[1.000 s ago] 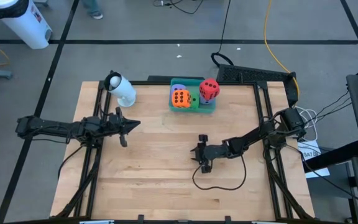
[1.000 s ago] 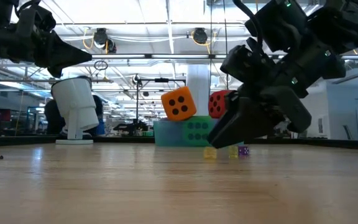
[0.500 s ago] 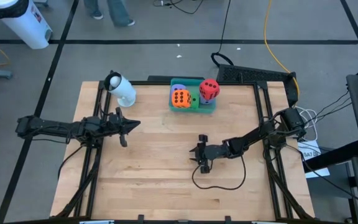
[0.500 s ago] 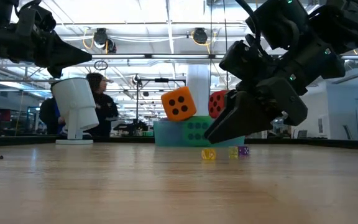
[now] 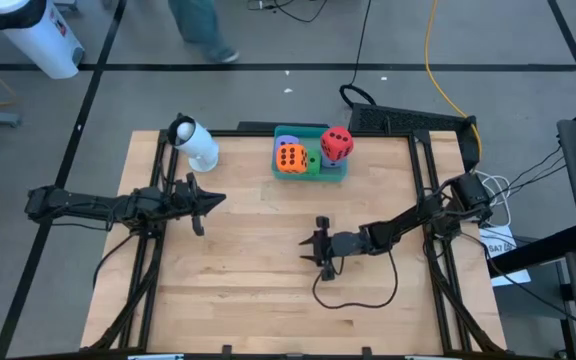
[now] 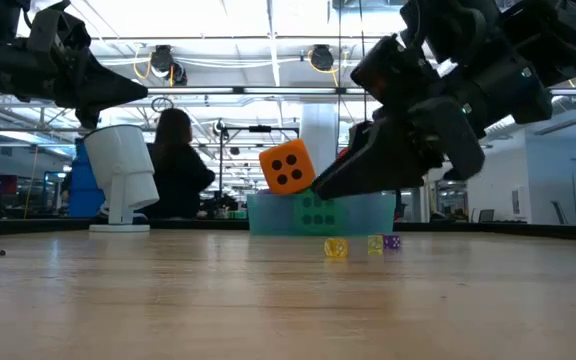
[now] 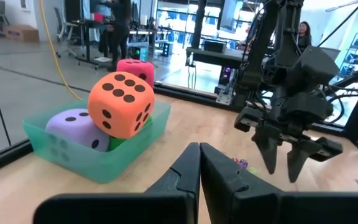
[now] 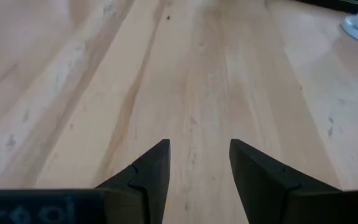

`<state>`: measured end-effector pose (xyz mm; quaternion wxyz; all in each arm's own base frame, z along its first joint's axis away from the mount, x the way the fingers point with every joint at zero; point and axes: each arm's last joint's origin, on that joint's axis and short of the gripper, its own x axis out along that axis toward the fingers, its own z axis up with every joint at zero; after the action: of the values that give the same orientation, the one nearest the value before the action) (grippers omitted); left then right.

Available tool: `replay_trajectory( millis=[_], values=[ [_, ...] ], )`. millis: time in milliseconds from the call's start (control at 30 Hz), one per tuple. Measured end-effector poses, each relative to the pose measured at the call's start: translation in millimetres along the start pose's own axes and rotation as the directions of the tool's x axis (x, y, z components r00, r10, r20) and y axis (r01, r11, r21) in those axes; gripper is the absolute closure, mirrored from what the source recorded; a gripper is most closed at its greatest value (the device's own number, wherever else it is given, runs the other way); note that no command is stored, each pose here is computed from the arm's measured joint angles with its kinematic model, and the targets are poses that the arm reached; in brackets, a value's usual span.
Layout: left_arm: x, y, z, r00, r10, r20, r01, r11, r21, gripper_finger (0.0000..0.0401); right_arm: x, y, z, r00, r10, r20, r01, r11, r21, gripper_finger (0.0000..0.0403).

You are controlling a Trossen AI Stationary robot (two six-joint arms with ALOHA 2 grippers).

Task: Pick & Place Dice
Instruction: Put the small purple dice into the green bin

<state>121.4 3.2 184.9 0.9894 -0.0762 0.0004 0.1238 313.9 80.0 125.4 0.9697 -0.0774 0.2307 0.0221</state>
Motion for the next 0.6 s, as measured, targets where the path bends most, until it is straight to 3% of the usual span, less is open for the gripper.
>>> replay_trajectory(
  millis=[167,367,600],
  values=[
    [0,-1,6,0.998,-0.008,0.058,0.007,1.0,0.005,0.0382,-11,-4,16,0.998,-0.024,0.061,0.02,0.998,0.064,0.0248],
    [-1,-2,11,0.994,-0.03,0.103,0.027,0.999,0.035,0.0382,-49,-8,47,0.978,-0.183,0.099,0.173,0.98,0.097,0.0248],
    [-1,1,16,0.986,0.074,0.147,-0.099,0.98,0.174,0.0382,-72,-15,50,0.966,-0.259,0.02,0.257,0.963,0.078,0.0248]
  ],
)
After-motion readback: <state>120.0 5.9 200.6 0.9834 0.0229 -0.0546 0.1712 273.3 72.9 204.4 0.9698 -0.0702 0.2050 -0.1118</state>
